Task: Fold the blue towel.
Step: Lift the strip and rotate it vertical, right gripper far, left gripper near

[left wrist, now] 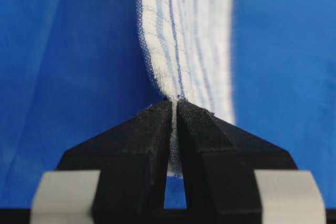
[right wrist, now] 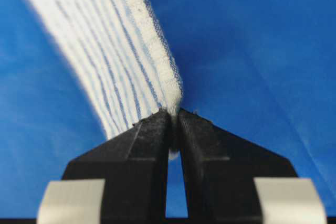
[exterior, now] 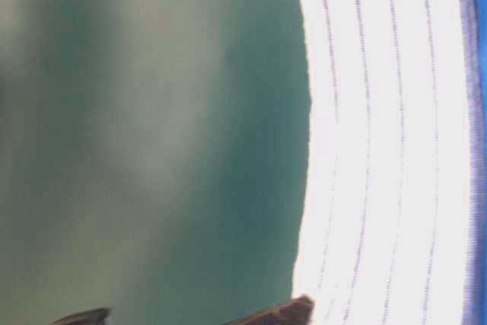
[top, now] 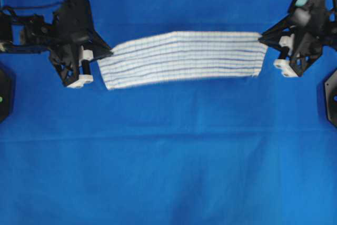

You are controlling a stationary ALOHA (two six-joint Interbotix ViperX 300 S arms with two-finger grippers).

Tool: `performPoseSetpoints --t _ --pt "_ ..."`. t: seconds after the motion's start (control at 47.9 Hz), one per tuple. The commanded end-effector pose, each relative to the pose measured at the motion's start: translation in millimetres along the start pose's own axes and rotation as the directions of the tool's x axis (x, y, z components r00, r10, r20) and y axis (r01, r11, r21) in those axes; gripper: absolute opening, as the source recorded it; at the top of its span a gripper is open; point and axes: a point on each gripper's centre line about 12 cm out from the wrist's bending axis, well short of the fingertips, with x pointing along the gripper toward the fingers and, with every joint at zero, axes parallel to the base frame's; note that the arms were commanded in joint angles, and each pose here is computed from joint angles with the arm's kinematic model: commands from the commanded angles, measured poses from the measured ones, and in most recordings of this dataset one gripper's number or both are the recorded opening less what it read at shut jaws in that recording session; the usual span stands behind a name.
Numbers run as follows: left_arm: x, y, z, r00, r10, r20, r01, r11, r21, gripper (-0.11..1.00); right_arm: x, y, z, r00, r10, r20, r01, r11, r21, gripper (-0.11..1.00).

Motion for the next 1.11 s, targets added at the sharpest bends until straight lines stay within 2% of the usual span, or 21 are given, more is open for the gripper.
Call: performPoseSetpoints --t 0.0,0.167,0.293,0.376,0.501,0.606,0.752,0.878,1.087 --pt "-11.8 -2.2 8.5 0.999 -0.005 0.049 0.005 1.0 0.002 0.02 -7.5 2.8 7.1 0.999 0.013 0.037 -0.013 1.0 0.001 0.07" --pt "-13.1 -5.7 9.6 0.998 -0.014 0.057 0.014 1.0 0.005 0.02 -7.9 3.4 8.1 0.999 0.016 0.046 -0.016 1.0 0.0 0.08" --pt "-11.2 -15.2 12.5 0.997 -0.039 0.07 0.038 0.999 0.025 0.02 -1.7 3.1 11.3 0.998 0.017 0.056 -0.017 1.0 0.002 0.08" --pt "-9.0 -27.2 16.0 0.994 -0.07 0.087 0.065 0.996 0.053 0.02 4.1 -1.2 14.1 0.998 0.003 0.062 -0.003 1.0 0.006 0.08" --pt "-6.3 -46.5 22.6 0.986 -0.12 0.12 0.109 0.99 0.095 0.02 15.6 -17.4 24.3 0.996 -0.049 0.08 0.047 0.999 0.024 0.08" --pt "-1.8 -62.7 28.6 0.977 -0.159 0.14 0.142 0.982 0.127 0.02 26.3 -37.0 38.0 0.989 -0.104 0.106 0.1 0.994 0.04 0.08" --pt "9.6 -78.0 35.0 0.97 -0.191 0.152 0.169 0.974 0.151 0.02 45.7 -60.8 60.0 0.979 -0.161 0.126 0.157 0.987 0.04 0.07" --pt "20.1 -92.6 43.8 0.962 -0.219 0.166 0.19 0.966 0.172 0.02 64.3 -73.2 79.9 0.974 -0.184 0.129 0.182 0.983 0.03 0.08" --pt "38.2 -117.9 61.7 0.946 -0.262 0.191 0.223 0.953 0.204 0.02 91.7 -80.9 114.3 0.97 -0.195 0.144 0.2 0.98 -0.018 0.07"
